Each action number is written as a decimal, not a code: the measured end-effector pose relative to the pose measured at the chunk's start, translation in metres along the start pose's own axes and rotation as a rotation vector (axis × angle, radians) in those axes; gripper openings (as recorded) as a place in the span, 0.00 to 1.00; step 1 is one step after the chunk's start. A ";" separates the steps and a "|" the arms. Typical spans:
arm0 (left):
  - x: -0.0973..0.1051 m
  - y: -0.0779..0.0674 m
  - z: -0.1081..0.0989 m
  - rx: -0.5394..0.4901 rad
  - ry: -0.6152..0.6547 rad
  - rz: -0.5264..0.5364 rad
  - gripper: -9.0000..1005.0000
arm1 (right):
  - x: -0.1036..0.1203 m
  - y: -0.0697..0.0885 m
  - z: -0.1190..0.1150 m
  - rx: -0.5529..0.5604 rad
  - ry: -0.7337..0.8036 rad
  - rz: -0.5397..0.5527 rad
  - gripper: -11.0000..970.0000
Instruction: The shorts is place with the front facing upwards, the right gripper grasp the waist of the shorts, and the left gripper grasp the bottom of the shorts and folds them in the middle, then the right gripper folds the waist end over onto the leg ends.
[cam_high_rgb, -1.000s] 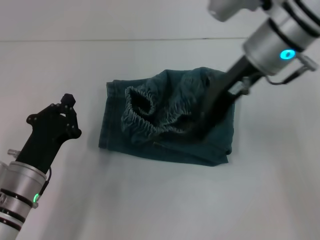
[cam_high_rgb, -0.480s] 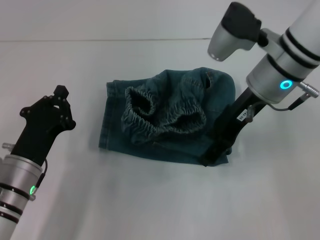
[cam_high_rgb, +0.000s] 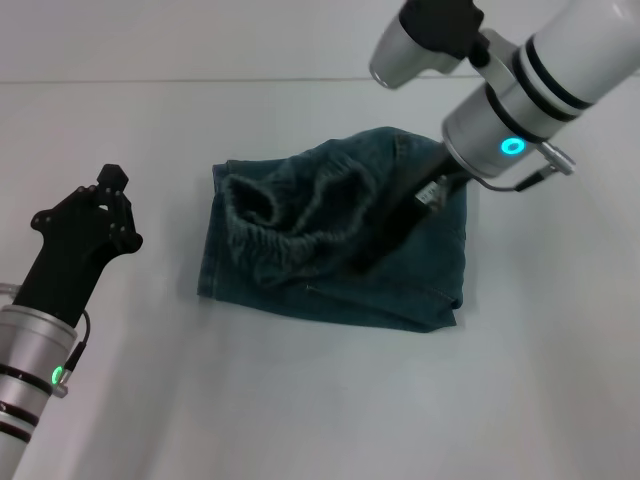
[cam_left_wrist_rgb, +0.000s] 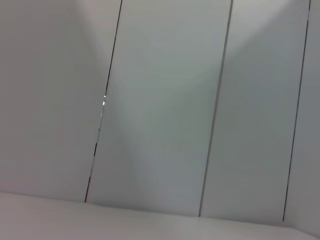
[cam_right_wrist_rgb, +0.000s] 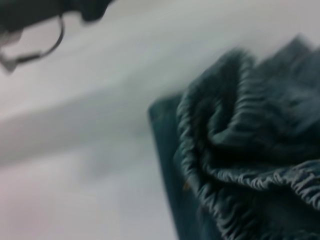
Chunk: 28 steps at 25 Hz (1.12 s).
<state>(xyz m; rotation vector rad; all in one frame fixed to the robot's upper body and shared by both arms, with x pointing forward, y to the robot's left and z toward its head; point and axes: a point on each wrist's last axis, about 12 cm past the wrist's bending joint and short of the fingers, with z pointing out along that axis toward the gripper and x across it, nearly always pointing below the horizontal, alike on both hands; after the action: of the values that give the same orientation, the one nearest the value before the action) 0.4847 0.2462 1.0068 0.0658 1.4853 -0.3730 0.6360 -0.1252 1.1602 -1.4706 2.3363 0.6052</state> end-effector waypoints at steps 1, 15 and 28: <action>0.000 0.001 0.000 0.000 -0.002 -0.003 0.02 | -0.003 -0.001 0.001 0.010 -0.020 -0.004 0.98; 0.002 0.006 -0.010 -0.025 0.006 -0.003 0.06 | -0.033 -0.012 0.017 0.111 -0.408 0.060 0.97; -0.008 0.023 -0.031 0.004 -0.038 -0.041 0.10 | 0.064 -0.020 -0.018 0.065 -0.884 0.173 0.97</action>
<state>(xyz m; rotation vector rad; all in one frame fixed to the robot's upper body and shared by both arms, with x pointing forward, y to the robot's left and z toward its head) 0.4617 0.2781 1.0077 0.0320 1.4501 -0.4083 0.6269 -0.1914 1.1419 -0.7266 1.7427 0.9658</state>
